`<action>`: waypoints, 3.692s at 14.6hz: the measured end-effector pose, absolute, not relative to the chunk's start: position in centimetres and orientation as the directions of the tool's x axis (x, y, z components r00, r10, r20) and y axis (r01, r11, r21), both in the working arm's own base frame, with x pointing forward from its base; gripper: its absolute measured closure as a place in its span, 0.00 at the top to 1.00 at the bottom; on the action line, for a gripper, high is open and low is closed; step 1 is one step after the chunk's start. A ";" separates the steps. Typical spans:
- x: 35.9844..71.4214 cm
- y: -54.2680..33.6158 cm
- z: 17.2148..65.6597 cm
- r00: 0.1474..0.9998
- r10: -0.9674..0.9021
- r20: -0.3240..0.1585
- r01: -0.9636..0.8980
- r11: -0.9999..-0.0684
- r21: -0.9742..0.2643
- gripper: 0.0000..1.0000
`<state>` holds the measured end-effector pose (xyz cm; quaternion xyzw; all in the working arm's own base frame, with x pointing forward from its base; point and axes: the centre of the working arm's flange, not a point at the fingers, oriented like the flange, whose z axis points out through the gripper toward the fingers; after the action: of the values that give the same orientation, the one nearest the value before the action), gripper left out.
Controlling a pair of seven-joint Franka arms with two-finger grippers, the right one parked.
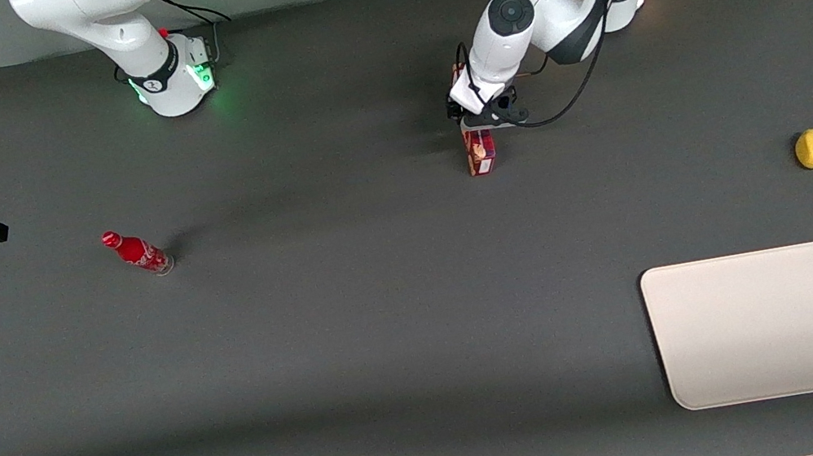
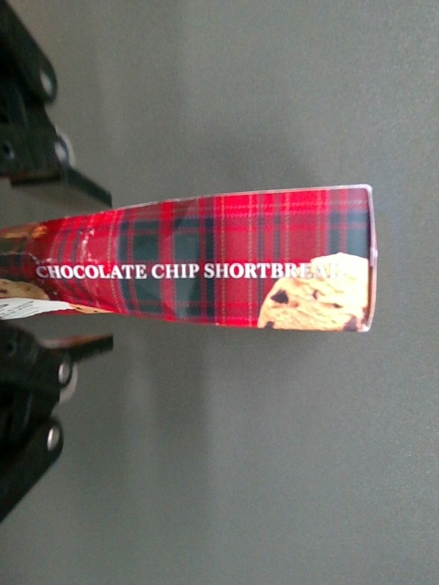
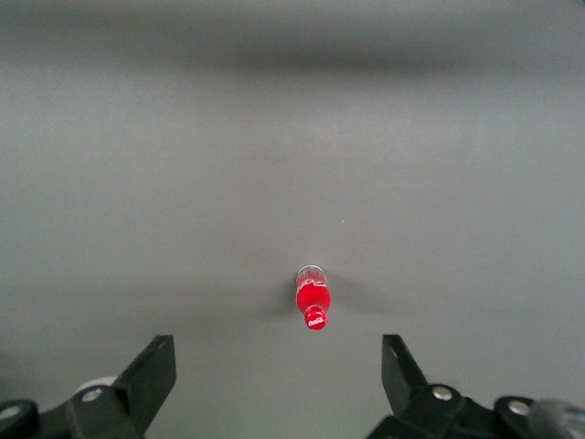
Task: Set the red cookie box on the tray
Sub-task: 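Lower the left gripper around the box and close on it, then lift the held box and carry it toward the white tray, then lower the box onto the white tray and open the left gripper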
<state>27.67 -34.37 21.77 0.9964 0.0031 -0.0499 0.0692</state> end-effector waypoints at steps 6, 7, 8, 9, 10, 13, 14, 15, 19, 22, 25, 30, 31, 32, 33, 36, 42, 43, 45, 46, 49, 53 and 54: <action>27.9 -34.2 21.8 0.996 0.003 -0.093 0.016 -0.991 0.134 0.07; 28.2 -34.2 21.8 0.996 0.008 -0.092 0.020 -0.991 0.134 0.06; 28.5 -34.0 21.9 0.996 0.014 -0.089 0.026 -0.990 0.136 0.06; 29.0 -33.9 22.1 0.996 0.023 -0.084 0.035 -0.990 0.138 0.06; 29.8 -33.8 22.6 0.996 0.035 -0.076 0.045 -0.989 0.141 0.05; 34.1 -33.8 26.4 0.993 0.090 -0.070 0.097 -0.990 0.100 0.05; 35.9 -33.4 28.4 0.991 0.117 -0.071 0.122 -0.990 0.073 0.05; 37.8 -32.8 30.6 0.987 0.146 -0.072 0.149 -0.988 0.047 0.05; 44.9 -29.6 40.9 0.961 0.260 -0.091 0.260 -0.966 -0.006 0.05; 48.9 -24.8 48.3 0.948 0.289 -0.135 0.288 -0.957 -0.024 0.05; 51.7 -17.9 54.1 0.946 0.281 -0.163 0.282 -0.959 -0.017 0.05; 55.3 -3.5 60.7 0.961 0.255 -0.108 0.261 -0.964 0.050 0.05; 56.2 -0.7 60.8 0.965 0.242 -0.098 0.248 -0.967 0.058 0.05; 57.3 1.8 60.4 0.969 0.229 -0.094 0.235 -0.970 0.055 0.05; 58.7 4.2 59.5 0.972 0.217 -0.092 0.221 -0.974 0.037 0.05; 64.3 9.6 54.0 0.982 0.165 -0.089 0.162 -0.986 -0.039 0.05; 72.2 16.2 37.4 0.997 0.007 -0.071 -0.001 -0.994 -0.107 0.05; 72.7 17.1 35.1 0.997 -0.039 -0.064 -0.046 -0.993 -0.106 0.05; 73.5 19.0 30.5 0.994 -0.097 -0.045 -0.102 -0.989 -0.111 0.05; 73.6 19.9 28.4 0.994 -0.100 -0.037 -0.103 -0.989 -0.107 0.05; 74.2 21.1 24.8 0.997 -0.083 -0.010 -0.083 -0.993 -0.080 0.05; 74.6 21.8 24.4 0.998 -0.051 0.024 -0.050 -0.998 -0.047 0.07; 74.7 21.8 24.4 0.998 -0.048 0.033 -0.046 -0.998 -0.046 0.14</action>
<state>74.66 21.84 24.44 0.9993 -0.0235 0.0170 -0.0225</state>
